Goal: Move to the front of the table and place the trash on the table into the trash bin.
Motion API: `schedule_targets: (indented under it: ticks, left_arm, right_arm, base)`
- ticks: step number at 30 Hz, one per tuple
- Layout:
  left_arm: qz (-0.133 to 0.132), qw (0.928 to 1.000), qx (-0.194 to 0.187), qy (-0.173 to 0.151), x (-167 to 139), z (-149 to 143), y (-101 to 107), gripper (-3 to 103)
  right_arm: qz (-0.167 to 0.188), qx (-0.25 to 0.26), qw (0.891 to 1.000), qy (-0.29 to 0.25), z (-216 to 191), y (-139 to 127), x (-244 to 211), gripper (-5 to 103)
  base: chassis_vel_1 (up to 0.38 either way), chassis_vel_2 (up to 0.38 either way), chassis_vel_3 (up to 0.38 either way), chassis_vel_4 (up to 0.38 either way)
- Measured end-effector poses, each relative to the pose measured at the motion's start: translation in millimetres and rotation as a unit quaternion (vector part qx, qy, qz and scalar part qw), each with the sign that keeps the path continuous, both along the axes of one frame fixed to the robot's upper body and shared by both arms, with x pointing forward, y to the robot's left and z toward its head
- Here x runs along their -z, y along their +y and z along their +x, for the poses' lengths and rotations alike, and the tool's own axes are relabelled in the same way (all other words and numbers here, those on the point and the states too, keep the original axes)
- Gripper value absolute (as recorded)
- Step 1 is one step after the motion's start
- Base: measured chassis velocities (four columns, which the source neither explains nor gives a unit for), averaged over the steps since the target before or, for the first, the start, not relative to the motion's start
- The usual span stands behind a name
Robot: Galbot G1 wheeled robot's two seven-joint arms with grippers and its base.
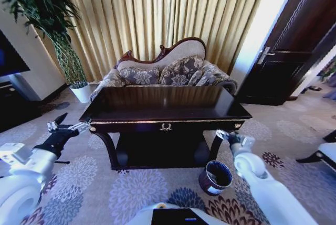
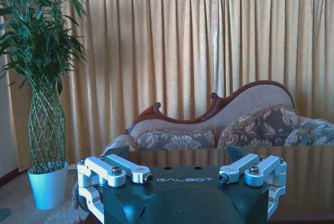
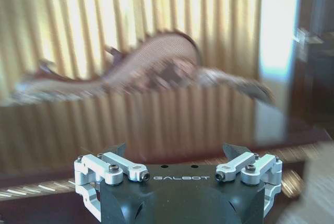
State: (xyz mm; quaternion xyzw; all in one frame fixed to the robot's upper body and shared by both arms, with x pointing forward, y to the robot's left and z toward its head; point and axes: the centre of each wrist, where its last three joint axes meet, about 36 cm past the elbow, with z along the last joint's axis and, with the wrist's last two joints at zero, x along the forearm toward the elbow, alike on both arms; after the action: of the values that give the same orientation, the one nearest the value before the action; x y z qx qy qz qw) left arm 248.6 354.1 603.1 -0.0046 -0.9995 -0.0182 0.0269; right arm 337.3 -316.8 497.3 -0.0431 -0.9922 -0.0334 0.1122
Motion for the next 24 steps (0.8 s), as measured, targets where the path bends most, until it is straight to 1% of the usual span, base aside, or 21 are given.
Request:
schedule_targets:
  ticks: [3, 4, 8, 13, 19, 24]
  left_arm:
    - [-0.005, 1.0000, 0.003, -0.005, 0.4, 1.0, -1.2, 100]
    - [-0.005, 1.0000, 0.003, -0.005, 0.4, 1.0, -1.2, 100]
    - [-0.014, 0.9999, 0.007, -0.005, 0.5, 1.9, -2.1, 100]
    - [-0.014, 0.9998, 0.013, -0.009, -0.9, 3.9, -3.3, 100]
    - [-0.013, 0.9997, 0.018, -0.006, -0.8, 4.9, -4.4, 100]
    - [-0.011, 0.9997, 0.022, -0.005, -1.1, 5.4, -4.7, 100]
  right_arm:
    - [-0.005, -0.049, 0.998, -0.038, -27.9, 20.0, -40.5, 100]
    - [-0.005, -0.049, 0.998, -0.038, -27.9, 20.0, -40.5, 100]
    - [-0.004, -0.091, 0.993, -0.072, -41.2, 28.5, -55.5, 100]
    - [-0.003, -0.109, 0.990, -0.085, -44.0, 32.9, -57.3, 100]
    - [-0.003, -0.115, 0.989, -0.089, -44.9, 34.2, -59.2, 100]
    - [0.000, -0.135, 0.987, -0.091, -46.9, 35.3, -60.9, 100]
  base:
    - [0.000, 0.000, 0.000, 0.000]
    - [0.000, 0.000, 0.000, 0.000]
    - [0.000, 0.000, 0.000, 0.000]
    - [0.000, 0.000, 0.000, 0.000]
    - [0.000, 0.000, 0.000, 0.000]
    - [0.060, -0.047, -0.054, 0.065]
